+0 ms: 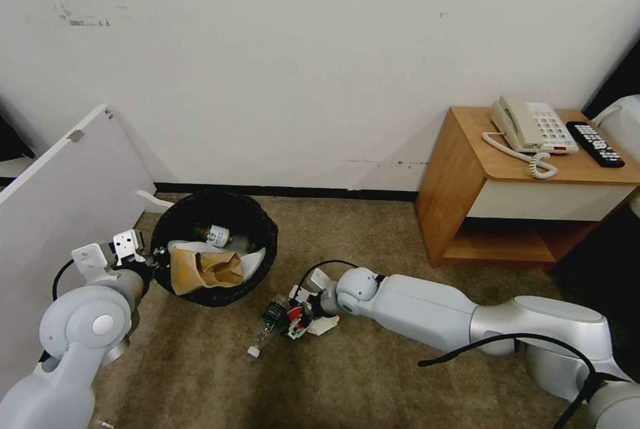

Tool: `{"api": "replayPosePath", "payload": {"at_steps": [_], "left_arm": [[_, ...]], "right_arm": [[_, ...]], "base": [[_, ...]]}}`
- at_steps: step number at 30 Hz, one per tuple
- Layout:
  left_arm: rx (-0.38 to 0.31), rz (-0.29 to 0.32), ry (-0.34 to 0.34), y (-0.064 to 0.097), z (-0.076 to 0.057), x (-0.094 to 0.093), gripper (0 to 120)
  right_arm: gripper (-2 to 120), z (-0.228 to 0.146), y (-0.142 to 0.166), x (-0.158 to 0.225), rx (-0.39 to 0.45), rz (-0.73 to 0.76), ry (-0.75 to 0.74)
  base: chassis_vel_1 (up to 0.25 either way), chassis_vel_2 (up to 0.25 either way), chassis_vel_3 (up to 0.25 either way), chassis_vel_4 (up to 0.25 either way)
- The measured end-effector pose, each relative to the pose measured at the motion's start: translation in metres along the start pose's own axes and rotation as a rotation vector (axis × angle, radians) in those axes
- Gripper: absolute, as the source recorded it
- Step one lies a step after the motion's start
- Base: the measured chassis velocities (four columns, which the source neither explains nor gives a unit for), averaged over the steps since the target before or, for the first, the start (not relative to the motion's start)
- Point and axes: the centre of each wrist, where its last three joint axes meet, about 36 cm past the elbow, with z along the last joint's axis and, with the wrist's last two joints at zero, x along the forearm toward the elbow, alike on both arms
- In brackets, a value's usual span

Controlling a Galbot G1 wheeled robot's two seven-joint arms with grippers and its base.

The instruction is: Pick up the trash bin and place the garbage on the floor into it.

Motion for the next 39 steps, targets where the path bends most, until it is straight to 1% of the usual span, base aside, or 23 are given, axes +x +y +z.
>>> {"api": "replayPosePath", "payload": {"at_steps": [3,11,20,27,39], "left_arm": [[0.000,0.004,0.003,-0.002,0.001,-0.002,1],[0.001,-0.002,0.004,-0.001,0.000,-0.005,0],[0.005,-0.005,0.005,0.000,0.001,-0.008,1],[0.007,-0.005,0.010,-0.001,0.003,-0.011,1],[0.009,-0.005,0.011,-0.002,0.002,-0.017,1]], "right_arm": [[100,0.010,0.002,0.002,-0.019,0.008,0.001],[100,0.016,0.006,0.009,-0.056,0.009,-0.010],[100,0.026,0.011,0.010,-0.065,0.006,0.001],[100,0.043,0.008,0.010,-0.080,0.016,0.019],[100,0.062,0.000,0.013,-0.097,0.036,0.033]], "base": [[0.000,0.000,0.000,0.000],[0.000,0.000,0.000,0.000],[0.000,0.000,0.000,0.000],[0.000,0.000,0.000,0.000],[0.000,0.000,0.000,0.000]]}}
